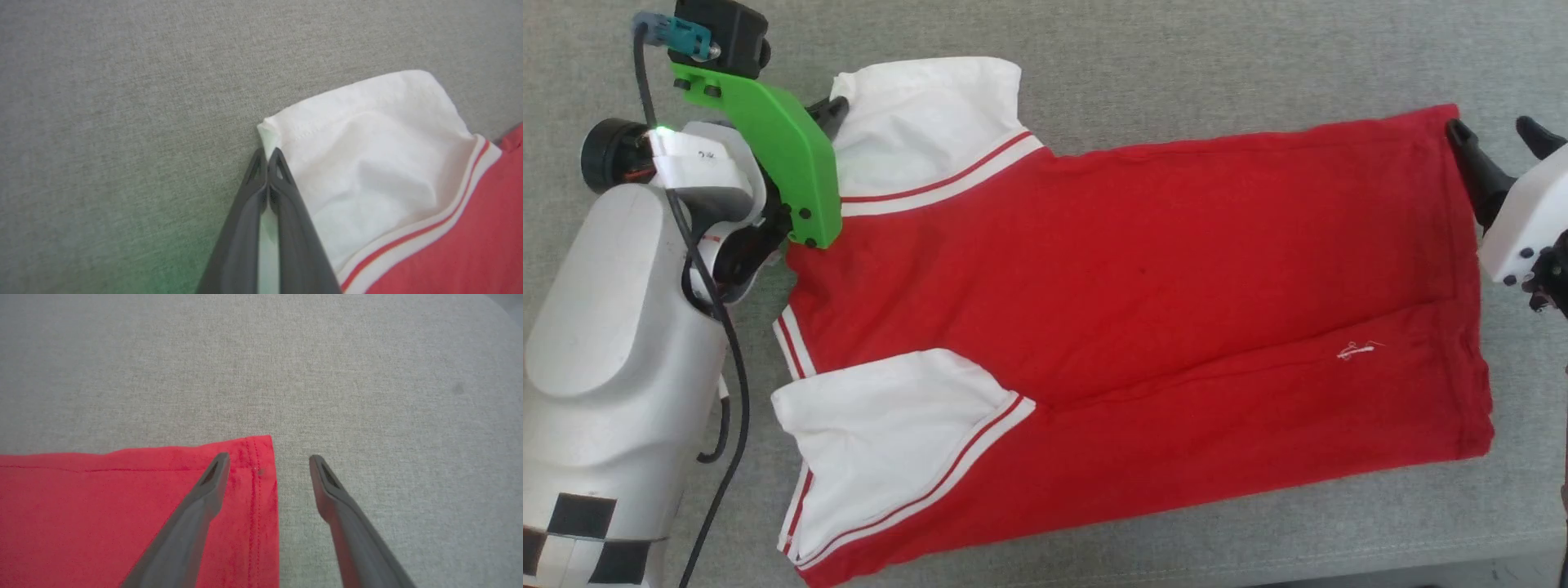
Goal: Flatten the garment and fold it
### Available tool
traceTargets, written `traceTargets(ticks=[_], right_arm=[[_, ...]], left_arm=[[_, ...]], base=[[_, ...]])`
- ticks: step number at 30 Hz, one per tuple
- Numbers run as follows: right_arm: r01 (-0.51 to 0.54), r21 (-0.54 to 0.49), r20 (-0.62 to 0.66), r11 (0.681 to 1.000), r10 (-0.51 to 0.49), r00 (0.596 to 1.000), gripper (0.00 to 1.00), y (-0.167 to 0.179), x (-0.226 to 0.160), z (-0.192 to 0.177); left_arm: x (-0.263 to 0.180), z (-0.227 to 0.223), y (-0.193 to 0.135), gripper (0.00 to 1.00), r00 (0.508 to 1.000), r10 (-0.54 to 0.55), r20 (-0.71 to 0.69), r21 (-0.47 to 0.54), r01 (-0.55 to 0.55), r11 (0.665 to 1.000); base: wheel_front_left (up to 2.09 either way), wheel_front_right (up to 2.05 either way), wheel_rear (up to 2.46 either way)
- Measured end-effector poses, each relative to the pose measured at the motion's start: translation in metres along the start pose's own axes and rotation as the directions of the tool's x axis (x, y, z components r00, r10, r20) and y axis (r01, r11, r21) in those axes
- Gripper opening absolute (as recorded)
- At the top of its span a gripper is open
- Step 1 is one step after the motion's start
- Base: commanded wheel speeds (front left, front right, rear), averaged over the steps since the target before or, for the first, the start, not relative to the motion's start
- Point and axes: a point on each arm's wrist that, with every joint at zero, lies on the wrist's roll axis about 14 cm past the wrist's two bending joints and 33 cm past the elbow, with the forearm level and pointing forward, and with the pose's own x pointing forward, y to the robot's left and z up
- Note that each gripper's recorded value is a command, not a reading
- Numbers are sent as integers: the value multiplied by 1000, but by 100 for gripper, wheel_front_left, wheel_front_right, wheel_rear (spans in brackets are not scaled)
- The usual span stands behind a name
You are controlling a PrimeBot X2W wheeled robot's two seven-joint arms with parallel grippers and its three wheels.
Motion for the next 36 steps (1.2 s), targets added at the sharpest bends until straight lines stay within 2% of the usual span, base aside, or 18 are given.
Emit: traceTargets(ticks=[10, 11, 12, 19, 25, 29, 36], right_arm=[[-2, 5, -94, 1000, 3, 996, 100, 5, 29, -25], [-4, 8, -100, 1000, 5, 995, 72, 6, 31, -26], [-5, 9, -101, 1000, 6, 995, 0, 6, 33, -26], [-18, 9, -89, 1000, 18, 996, 0, 11, 36, -19], [-37, 24, 2, 999, 37, 999, 0, 14, 25, 4], [-58, 43, 81, 997, 54, 995, 0, 15, 10, 21], [-75, 83, 134, 994, 63, 989, 0, 11, -22, 19]], left_arm=[[2, -5, 6, 0, 1000, 3, -1, -13, -3, 1000], [2, -6, 6, 0, 1000, 3, -1, -14, -3, 1000], [3, -6, 6, 0, 1000, 3, -1, -17, -3, 1000], [0, 0, 7, 0, 1000, 0, 23, -12, 0, 1000], [-16, 26, 3, 0, 988, 0, 152, -2, 0, 1000], [-36, 41, -4, 0, 969, -17, 247, -8, 20, 1000], [-82, 47, -18, 0, 930, -33, 365, -22, 44, 999]], base=[[0, 0, 0], [0, 0, 0], [0, 0, 0], [0, 0, 0], [0, 0, 0], [0, 0, 0], [0, 0, 0]])
